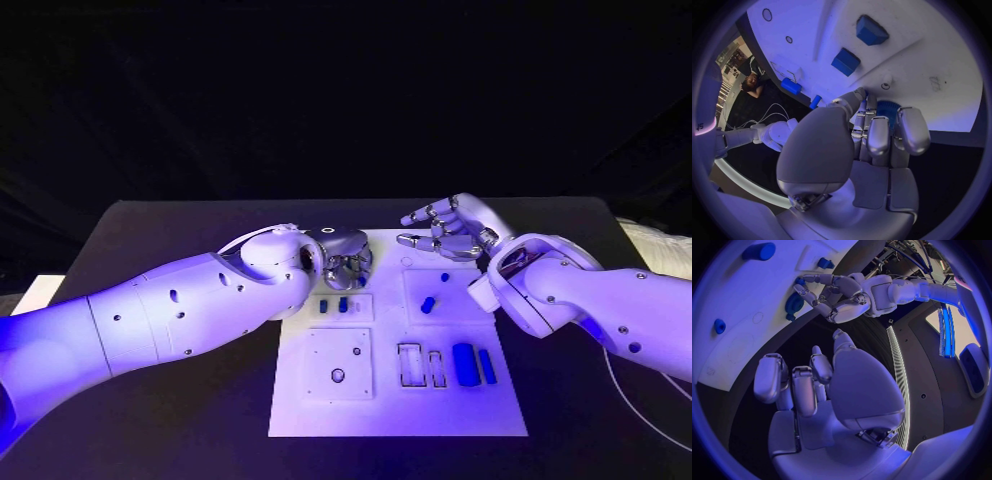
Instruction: Assemble the parts on the task board
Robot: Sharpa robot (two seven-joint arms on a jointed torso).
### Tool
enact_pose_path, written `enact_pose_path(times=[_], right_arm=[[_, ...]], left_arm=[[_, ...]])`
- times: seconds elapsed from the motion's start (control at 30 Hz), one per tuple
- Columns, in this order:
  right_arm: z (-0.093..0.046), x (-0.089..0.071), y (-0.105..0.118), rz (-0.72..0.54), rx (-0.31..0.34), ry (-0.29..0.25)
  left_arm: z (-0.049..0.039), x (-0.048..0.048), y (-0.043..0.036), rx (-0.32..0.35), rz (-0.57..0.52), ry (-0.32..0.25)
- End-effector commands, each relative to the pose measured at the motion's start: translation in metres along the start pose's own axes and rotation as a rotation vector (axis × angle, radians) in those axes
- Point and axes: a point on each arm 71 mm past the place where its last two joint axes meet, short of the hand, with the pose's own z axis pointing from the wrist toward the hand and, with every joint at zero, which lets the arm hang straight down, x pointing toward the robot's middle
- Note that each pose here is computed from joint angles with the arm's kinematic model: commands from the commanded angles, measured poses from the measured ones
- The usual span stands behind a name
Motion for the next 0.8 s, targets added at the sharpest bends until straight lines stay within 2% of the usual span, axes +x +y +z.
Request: enact_pose_path(times=[0.03,0.23,0.43,0.63,0.8], right_arm=[[0.000,0.000,-0.001,-0.006,-0.004,0.007],[0.001,-0.001,-0.005,-0.008,0.005,-0.001],[0.001,-0.002,-0.008,-0.010,0.014,-0.006],[0.001,-0.002,-0.010,-0.011,0.019,-0.007],[0.000,-0.002,-0.010,-0.011,0.020,-0.007]], left_arm=[[-0.0050,-0.0061,0.0007,-0.005,-0.053,-0.044],[-0.0216,-0.0170,0.0085,-0.006,-0.122,-0.105],[-0.0360,-0.0207,0.0193,-0.023,-0.171,-0.134],[-0.0444,-0.0193,0.0285,-0.049,-0.187,-0.112],[-0.0469,-0.0160,0.0330,-0.070,-0.187,-0.070]])
